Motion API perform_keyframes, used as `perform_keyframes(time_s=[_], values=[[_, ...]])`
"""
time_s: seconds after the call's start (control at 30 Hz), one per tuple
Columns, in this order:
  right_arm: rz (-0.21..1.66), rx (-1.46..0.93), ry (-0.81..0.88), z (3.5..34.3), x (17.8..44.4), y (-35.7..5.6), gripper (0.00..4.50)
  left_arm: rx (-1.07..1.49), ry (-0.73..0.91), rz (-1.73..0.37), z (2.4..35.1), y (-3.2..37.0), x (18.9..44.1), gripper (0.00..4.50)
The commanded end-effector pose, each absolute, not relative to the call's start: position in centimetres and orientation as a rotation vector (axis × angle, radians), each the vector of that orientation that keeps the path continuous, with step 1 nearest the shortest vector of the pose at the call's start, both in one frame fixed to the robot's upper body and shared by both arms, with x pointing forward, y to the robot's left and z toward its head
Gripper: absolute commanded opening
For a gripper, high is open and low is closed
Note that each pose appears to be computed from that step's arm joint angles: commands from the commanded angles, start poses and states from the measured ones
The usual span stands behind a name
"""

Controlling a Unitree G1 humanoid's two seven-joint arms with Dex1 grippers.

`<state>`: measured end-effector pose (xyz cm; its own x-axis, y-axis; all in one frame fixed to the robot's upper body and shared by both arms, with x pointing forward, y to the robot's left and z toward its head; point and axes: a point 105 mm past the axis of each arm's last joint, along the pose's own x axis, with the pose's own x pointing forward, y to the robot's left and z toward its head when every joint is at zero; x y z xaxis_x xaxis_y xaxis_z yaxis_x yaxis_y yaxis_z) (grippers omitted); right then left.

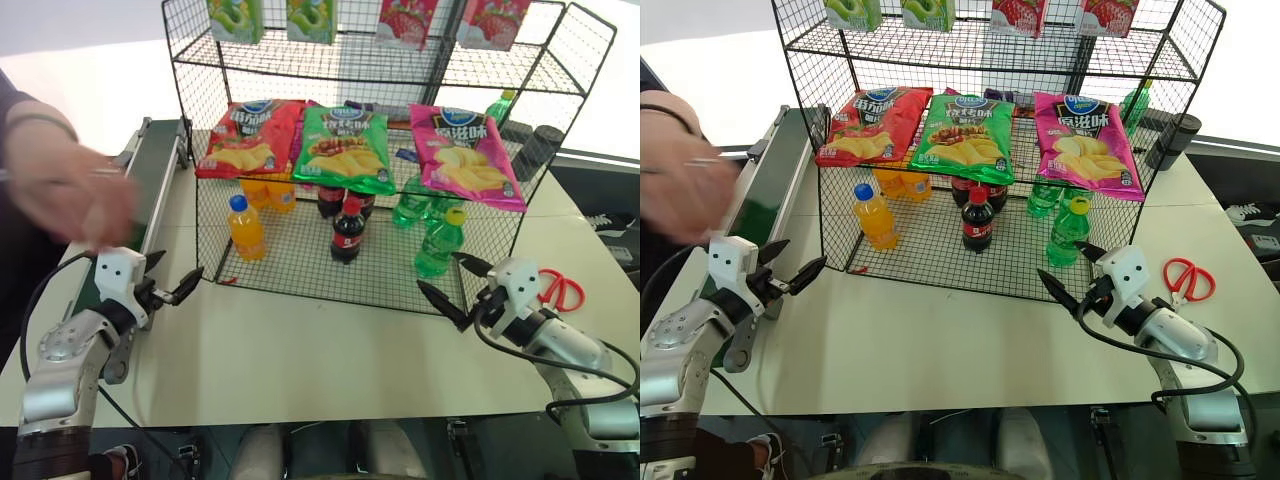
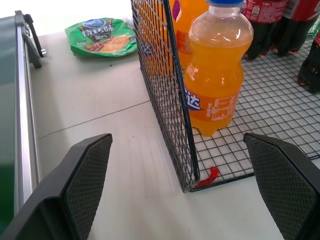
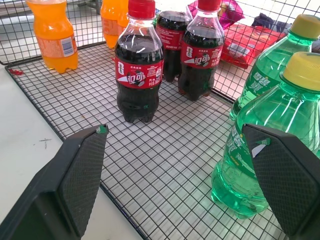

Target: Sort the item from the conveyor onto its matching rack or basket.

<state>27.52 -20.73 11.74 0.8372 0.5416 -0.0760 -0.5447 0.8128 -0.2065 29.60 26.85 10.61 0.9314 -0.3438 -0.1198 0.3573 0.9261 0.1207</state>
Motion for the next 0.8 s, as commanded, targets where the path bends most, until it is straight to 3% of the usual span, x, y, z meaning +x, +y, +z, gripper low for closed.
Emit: perform_keyframes(time_s=[0.03, 0.8], values=[[0.590, -0.234, -0.038, 12.91, 27.31, -20.14, 4.46, 0.161, 0.061, -0.370, 11.56, 26.49, 29.59, 4.50], [0.582, -0.243, -0.031, 13.12, 27.82, -20.29, 4.46, 0.152, 0.045, -0.365, 11.68, 25.89, 30.06, 4.50]])
